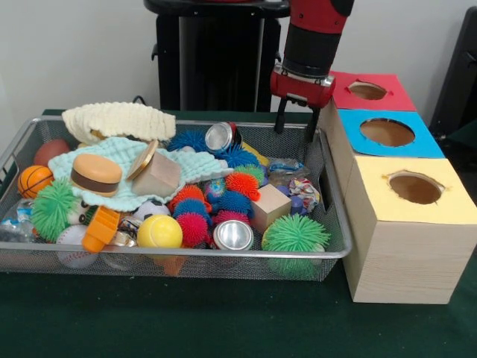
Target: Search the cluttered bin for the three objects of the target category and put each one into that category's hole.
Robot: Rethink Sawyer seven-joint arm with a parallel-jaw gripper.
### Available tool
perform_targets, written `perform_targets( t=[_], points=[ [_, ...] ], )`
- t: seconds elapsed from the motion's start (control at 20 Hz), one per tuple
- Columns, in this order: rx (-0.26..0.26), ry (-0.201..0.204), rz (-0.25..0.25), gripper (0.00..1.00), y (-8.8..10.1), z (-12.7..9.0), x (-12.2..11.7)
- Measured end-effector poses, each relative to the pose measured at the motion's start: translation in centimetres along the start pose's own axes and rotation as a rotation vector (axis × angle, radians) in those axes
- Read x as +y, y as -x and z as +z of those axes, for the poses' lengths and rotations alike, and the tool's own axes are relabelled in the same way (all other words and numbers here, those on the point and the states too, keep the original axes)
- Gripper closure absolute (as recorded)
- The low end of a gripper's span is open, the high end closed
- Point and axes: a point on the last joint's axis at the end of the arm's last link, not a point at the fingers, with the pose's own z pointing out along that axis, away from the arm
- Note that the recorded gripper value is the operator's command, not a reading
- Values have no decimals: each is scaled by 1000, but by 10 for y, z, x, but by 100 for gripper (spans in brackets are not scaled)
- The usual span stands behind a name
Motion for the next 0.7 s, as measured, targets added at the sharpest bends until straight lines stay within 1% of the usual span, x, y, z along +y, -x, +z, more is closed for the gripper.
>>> perform_targets(
  t=[0.2,0.35,0.5,0.7],
  points=[
    [-2,7,2,0,-4,-12,-1],
    [8,6,2,0,-12,-17,-3],
    [27,1,1,0,-23,-18,-6],
    [47,-5,2,0,-30,-15,-9]
  ],
)
